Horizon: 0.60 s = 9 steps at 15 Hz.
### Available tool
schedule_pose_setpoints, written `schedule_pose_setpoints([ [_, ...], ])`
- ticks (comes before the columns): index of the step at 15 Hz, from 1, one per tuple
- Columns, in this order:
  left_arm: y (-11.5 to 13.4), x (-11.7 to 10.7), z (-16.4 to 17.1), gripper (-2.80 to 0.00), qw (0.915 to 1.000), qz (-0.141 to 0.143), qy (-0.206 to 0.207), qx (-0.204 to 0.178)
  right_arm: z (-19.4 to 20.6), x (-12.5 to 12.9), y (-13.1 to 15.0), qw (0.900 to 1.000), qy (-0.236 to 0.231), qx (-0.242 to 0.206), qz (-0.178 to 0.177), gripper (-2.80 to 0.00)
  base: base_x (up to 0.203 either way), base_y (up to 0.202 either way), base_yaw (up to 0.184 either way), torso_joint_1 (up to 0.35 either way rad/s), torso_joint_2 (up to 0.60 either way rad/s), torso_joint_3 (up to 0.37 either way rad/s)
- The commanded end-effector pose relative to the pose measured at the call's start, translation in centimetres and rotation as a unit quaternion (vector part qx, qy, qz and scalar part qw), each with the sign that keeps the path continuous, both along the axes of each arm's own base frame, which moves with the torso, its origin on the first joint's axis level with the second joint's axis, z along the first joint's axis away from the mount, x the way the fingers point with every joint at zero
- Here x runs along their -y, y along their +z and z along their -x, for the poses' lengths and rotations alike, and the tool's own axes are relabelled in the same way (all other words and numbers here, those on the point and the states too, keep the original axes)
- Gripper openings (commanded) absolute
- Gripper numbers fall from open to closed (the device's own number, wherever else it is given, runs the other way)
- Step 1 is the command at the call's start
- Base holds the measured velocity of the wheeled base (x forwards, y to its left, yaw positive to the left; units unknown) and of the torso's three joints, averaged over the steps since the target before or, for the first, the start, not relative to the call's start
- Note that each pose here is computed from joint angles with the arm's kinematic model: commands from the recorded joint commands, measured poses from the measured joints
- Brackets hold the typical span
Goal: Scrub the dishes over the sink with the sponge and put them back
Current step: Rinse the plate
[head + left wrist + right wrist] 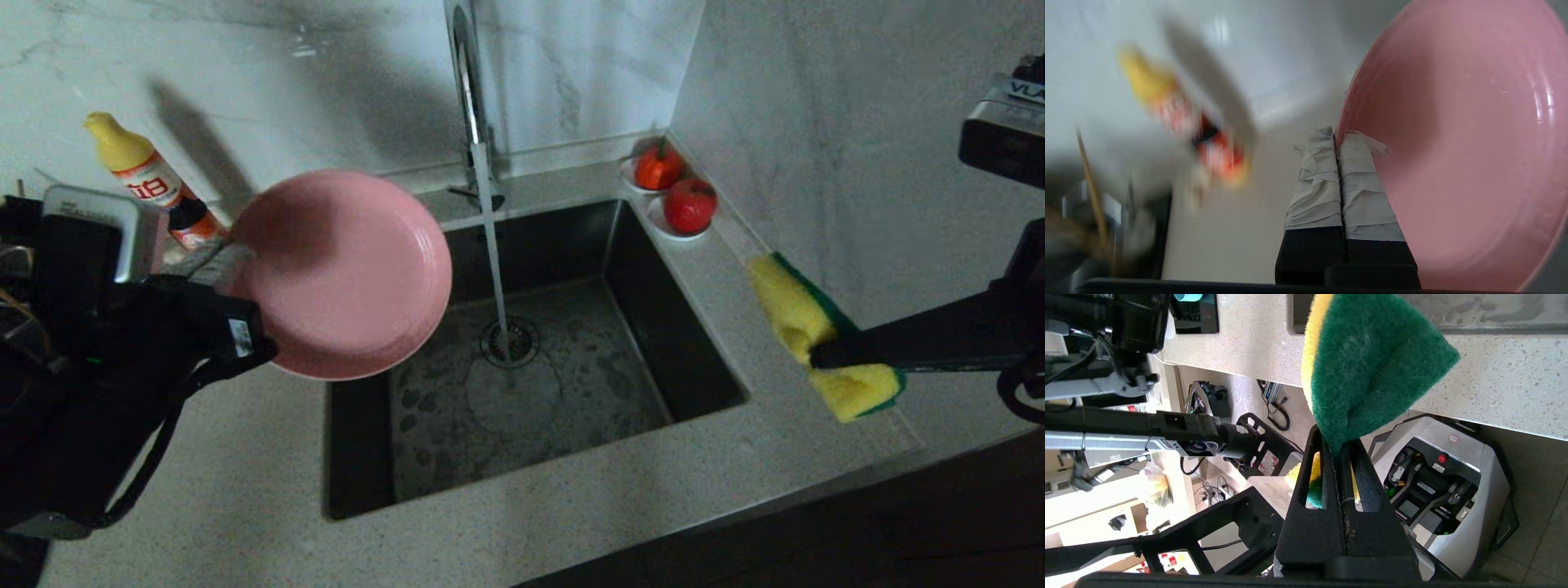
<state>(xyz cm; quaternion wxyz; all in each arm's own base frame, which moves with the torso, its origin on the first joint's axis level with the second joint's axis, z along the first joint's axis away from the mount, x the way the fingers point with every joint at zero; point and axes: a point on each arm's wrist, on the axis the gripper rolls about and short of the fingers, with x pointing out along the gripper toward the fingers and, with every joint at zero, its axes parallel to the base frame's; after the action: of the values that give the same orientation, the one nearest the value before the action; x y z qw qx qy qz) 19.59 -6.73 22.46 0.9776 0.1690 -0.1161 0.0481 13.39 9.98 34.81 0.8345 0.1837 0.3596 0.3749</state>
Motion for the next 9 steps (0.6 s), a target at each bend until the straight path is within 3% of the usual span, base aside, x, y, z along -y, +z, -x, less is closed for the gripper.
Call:
schedule_pose_setpoints([
  [1, -0.5, -0.8, 1.6, -2.80, 0.9953, -0.016, 0.006, -0.095, 0.1, 0.0, -0.2, 1.000, 0.000, -0.004, 0.001, -2.80, 0.000, 0.000, 0.000, 0.000, 0.00, 0.000],
  [3, 0.0, -1.3, 2.6, -2.80, 0.9830, 0.000, 0.007, -0.184, 0.0, 0.1, -0.3, 1.000, -0.004, -0.006, 0.003, -2.80, 0.000, 0.000, 0.000, 0.000, 0.00, 0.000],
  [5, 1.7, -1.8, 4.0, -2.80, 0.9638, 0.060, 0.008, -0.260, -0.2, 0.2, -0.6, 1.000, -0.007, -0.010, 0.006, -2.80, 0.000, 0.000, 0.000, 0.000, 0.00, 0.000],
  [6, 2.5, -2.3, 4.7, -2.80, 0.9502, 0.107, 0.014, -0.292, -0.4, 0.1, -0.9, 1.000, -0.008, -0.016, 0.009, -2.80, 0.000, 0.000, 0.000, 0.000, 0.00, 0.000],
  [7, 3.4, -3.1, 5.2, -2.80, 0.9367, 0.164, 0.029, -0.308, -0.5, 0.0, -1.2, 1.000, -0.009, -0.020, 0.012, -2.80, 0.000, 0.000, 0.000, 0.000, 0.00, 0.000],
  [9, 3.6, -4.8, 4.8, -2.80, 0.9232, 0.214, 0.070, -0.311, -0.7, 0.0, -1.3, 1.000, -0.010, -0.023, 0.014, -2.80, 0.000, 0.000, 0.000, 0.000, 0.00, 0.000],
])
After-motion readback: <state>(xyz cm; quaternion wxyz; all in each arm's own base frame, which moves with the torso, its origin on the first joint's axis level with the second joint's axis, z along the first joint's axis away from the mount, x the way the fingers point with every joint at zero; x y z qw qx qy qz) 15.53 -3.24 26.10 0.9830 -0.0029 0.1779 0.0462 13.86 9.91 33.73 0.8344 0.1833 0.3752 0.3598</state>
